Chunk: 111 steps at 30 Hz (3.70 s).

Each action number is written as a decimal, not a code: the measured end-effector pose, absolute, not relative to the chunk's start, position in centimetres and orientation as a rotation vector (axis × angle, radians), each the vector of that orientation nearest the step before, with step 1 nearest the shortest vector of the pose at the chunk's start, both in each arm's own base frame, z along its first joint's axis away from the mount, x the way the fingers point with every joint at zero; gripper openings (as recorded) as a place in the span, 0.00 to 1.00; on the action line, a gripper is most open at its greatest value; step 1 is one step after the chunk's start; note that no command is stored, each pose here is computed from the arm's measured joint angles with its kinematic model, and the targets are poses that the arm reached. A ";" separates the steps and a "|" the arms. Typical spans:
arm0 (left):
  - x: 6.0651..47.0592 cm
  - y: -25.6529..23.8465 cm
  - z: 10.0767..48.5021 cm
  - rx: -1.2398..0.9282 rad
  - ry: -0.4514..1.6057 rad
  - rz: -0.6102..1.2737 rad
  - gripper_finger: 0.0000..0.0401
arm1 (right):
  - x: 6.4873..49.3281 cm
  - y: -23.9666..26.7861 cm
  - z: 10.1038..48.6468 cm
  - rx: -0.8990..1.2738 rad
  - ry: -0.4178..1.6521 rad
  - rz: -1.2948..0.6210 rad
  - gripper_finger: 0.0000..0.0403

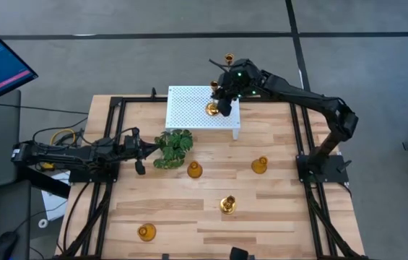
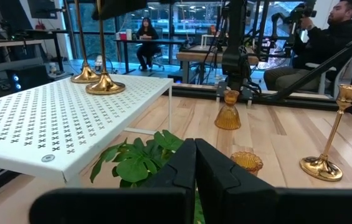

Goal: Pick & Place candle stick holders
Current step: Put the top gold candle holder on the shelf, then put the gold candle holder on the shelf

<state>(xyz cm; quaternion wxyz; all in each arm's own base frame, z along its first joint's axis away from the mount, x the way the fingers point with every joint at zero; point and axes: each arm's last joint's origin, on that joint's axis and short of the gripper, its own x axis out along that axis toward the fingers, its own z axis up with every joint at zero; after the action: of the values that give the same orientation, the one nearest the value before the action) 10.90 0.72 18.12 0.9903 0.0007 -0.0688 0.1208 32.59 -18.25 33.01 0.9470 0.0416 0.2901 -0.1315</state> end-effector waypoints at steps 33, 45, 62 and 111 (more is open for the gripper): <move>11.8 0.7 17.1 0.014 -0.028 0.242 0.01 | 22.6 -9.9 33.9 0.074 0.788 -0.142 0.13; 11.8 0.7 17.2 0.014 -0.036 0.242 0.01 | 20.2 -7.5 31.0 0.018 0.649 -0.108 0.05; 11.8 0.7 17.2 0.014 -0.037 0.242 0.01 | 18.6 -5.1 26.3 -0.089 0.396 -0.054 0.00; 11.8 0.7 17.2 0.013 -0.044 0.242 0.01 | 20.6 2.3 17.7 0.013 0.561 0.341 0.00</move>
<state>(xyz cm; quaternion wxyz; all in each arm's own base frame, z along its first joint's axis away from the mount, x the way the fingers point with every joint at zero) 11.82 0.72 17.24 0.9924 0.0065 -0.0219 0.1206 20.56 2.31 17.68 0.9466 0.0065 0.2755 0.1676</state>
